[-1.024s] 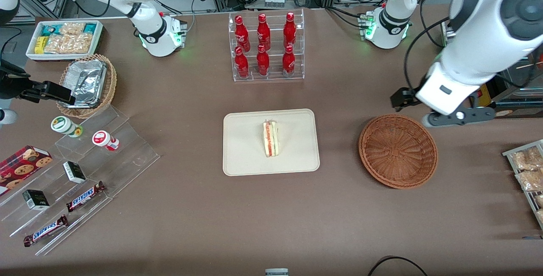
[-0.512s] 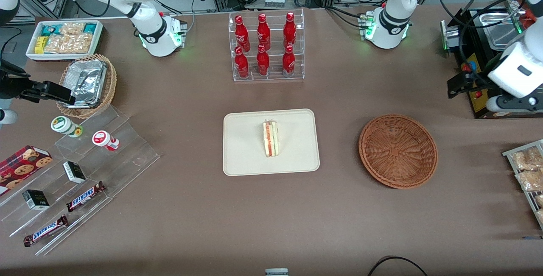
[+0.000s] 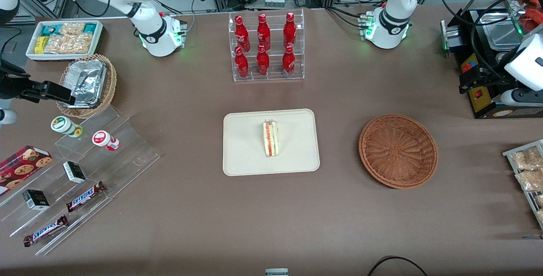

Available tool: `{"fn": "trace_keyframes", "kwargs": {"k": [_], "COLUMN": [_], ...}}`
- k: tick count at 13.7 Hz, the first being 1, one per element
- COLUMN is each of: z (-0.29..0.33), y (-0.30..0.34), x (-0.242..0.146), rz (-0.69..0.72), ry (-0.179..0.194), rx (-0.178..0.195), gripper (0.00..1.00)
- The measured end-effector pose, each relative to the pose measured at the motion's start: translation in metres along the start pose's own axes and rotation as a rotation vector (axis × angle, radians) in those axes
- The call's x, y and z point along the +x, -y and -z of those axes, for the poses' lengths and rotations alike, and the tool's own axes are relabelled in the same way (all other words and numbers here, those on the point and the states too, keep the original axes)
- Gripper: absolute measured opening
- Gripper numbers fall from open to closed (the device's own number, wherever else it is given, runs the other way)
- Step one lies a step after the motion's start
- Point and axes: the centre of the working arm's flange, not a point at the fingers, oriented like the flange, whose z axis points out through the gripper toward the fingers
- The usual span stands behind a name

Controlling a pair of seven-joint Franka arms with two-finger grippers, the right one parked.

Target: Place sandwich from basket to tray

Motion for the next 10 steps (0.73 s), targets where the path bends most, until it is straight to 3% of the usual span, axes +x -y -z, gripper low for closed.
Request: {"fn": "trace_keyframes", "kwargs": {"k": [10], "z": [0.023], "y": [0.009], "x": [-0.009], "rz": [-0.001], "ry": [-0.049], "rx": [0.002], "gripper": [1.00]}}
